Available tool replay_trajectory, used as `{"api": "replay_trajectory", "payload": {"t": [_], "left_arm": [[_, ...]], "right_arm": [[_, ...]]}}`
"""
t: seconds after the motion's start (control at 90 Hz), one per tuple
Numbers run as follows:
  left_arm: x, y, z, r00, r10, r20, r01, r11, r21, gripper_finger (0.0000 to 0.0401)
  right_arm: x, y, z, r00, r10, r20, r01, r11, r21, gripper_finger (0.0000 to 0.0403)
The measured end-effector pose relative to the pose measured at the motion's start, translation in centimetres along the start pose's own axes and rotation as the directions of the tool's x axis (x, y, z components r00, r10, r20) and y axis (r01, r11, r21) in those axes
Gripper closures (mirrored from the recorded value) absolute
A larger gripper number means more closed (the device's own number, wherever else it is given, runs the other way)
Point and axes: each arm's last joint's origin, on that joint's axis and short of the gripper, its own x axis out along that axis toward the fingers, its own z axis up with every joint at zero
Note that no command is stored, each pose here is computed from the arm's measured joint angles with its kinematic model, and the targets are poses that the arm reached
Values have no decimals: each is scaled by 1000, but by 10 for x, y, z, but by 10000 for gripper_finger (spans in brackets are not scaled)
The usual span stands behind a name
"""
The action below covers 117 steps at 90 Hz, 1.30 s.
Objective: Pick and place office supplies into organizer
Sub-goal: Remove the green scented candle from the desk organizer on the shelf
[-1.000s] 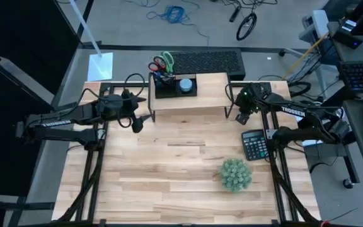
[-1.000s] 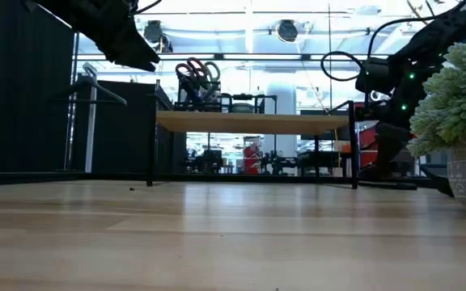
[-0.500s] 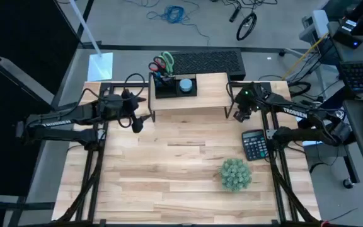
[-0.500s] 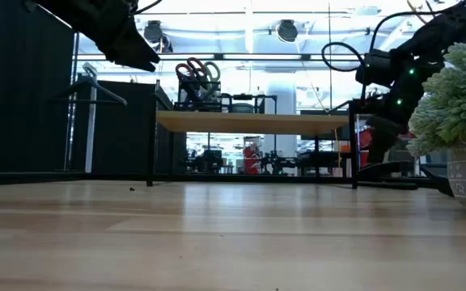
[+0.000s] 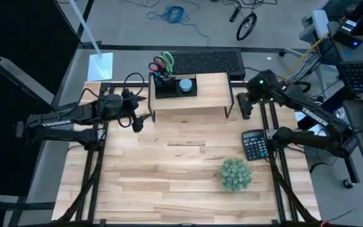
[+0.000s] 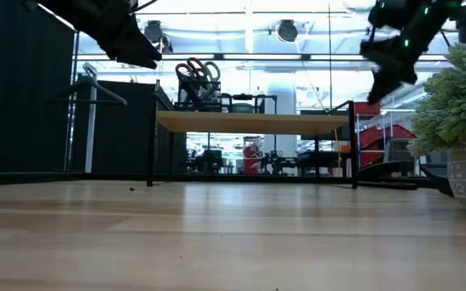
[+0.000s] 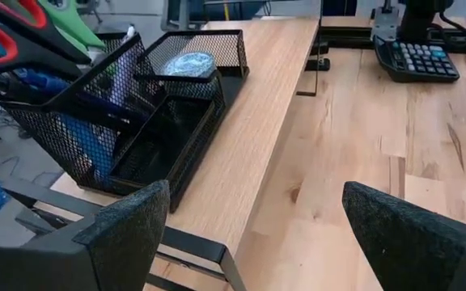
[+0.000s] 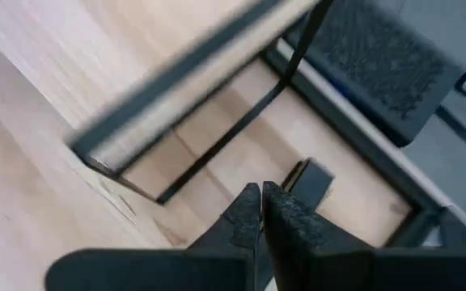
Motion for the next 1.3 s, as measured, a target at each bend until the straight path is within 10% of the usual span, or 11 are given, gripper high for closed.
{"api": "replay_trajectory", "payload": {"t": [0.222, 0.4, 0.644, 1.033, 1.3], "left_arm": [[0, 2, 3, 999, 41, 29, -42, 999, 13, 45], [0, 2, 8, 996, 51, 77, -52, 999, 14, 45], [0, 3, 11, 992, 55, 110, -55, 998, -1, 45], [0, 4, 11, 992, 60, 109, -61, 998, 7, 45], [1, 3, 8, 995, 56, 77, -58, 998, 31, 45]], "right_arm": [[-32, -1, 41, 953, 69, 294, -147, 956, 254, 403], [-30, 14, 68, 805, 355, 476, -440, 895, 78, 403], [6, 56, 99, 668, 527, 526, -558, 822, -115, 339], [12, 85, 196, 737, 563, 375, -484, 826, -290, 96], [28, 89, 237, 808, 450, 380, -331, 881, -338, 58]]}}
